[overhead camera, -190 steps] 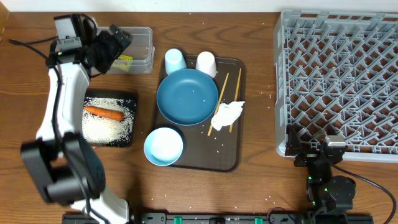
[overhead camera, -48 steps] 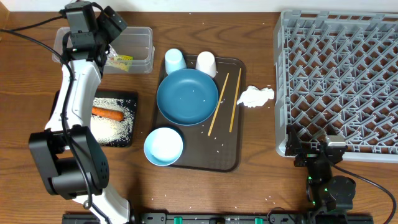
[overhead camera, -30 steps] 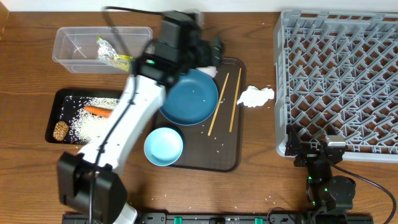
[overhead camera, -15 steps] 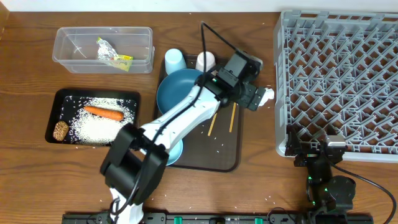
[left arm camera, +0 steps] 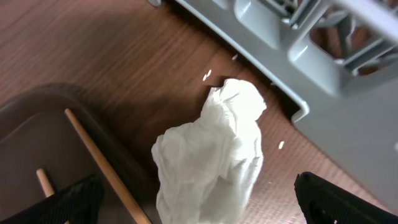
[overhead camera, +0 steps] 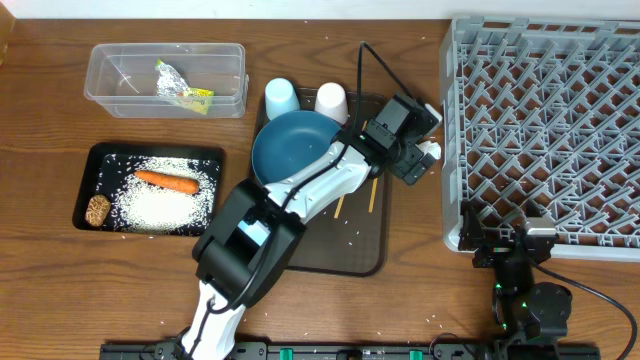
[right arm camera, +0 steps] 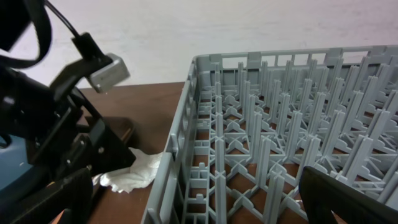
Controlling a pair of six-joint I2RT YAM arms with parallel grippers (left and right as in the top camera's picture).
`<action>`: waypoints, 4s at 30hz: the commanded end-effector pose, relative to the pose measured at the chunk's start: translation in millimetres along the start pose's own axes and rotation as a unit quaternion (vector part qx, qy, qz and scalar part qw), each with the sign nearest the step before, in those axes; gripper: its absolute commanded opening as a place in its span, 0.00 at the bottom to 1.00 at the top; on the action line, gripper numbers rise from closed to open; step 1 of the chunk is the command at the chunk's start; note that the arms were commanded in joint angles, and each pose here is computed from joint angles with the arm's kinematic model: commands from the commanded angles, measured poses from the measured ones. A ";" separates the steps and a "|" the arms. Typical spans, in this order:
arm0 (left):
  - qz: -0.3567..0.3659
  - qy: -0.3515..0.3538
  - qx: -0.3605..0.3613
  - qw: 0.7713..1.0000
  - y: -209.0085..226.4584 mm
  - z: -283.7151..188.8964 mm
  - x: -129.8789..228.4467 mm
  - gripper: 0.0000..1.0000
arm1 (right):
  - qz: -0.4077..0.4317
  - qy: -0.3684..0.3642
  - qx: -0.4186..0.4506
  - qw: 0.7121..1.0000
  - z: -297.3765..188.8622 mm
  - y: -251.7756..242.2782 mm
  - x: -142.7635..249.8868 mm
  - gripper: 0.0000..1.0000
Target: Sort waste into correct bins and load items into the dishwasher rack
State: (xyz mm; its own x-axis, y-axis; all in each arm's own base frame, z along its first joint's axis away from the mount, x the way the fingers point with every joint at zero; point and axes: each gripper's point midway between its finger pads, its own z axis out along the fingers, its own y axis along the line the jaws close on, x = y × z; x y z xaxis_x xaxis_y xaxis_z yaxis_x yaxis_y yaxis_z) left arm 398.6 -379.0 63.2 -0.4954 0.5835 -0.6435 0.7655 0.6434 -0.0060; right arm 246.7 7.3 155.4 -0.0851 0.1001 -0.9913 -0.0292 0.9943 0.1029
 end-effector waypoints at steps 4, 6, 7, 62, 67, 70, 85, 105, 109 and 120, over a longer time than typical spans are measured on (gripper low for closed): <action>0.087 0.016 -0.022 0.996 7.7 18.2 12.0 0.99 | -0.004 0.001 0.008 1.000 0.0 -4.2 1.0 0.99; 0.117 0.021 -0.019 0.993 5.4 21.4 15.4 0.99 | -0.004 0.001 0.008 1.000 0.0 -4.2 1.0 0.99; 0.133 0.022 -0.017 0.991 3.5 22.6 16.3 0.99 | -0.004 0.001 0.008 1.000 0.0 -4.2 1.0 0.99; 0.012 -0.126 -0.098 0.987 59.8 -52.9 -73.0 0.06 | -0.004 0.001 0.008 1.000 0.0 -4.2 1.0 0.99; -0.094 -0.187 -0.147 0.967 137.5 -103.5 -89.1 0.06 | -0.004 0.001 0.008 1.000 0.0 -4.2 1.0 0.99; -0.179 -0.223 -0.181 0.941 199.2 -132.7 -83.1 0.06 | -0.004 0.001 0.008 1.000 0.0 -4.2 1.0 0.99; -0.480 -0.268 -0.315 0.774 416.5 -245.3 64.9 0.06 | -0.004 0.001 0.008 1.000 0.0 -4.2 1.0 0.99; -0.502 -0.248 -0.311 0.768 426.6 -253.5 92.3 0.98 | -0.004 0.001 0.008 1.000 0.0 -4.2 1.0 0.99; -0.493 -0.258 -0.244 0.794 410.0 -247.4 72.7 0.98 | -0.004 0.001 0.008 1.000 0.0 -4.2 1.0 0.99; -0.521 -0.148 -0.078 0.837 306.6 -246.1 66.9 0.98 | -0.004 0.001 0.008 1.000 0.0 -4.2 1.0 0.99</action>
State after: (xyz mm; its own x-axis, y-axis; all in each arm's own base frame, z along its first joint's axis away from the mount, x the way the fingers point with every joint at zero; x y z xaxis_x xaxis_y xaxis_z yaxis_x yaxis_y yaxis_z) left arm 513.1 -1.1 179.5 -0.6933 -0.5219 -0.4969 -0.1876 0.7965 -0.5748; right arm 246.7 7.3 155.6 -0.0844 0.1001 -0.9914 -0.0293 0.9943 0.1029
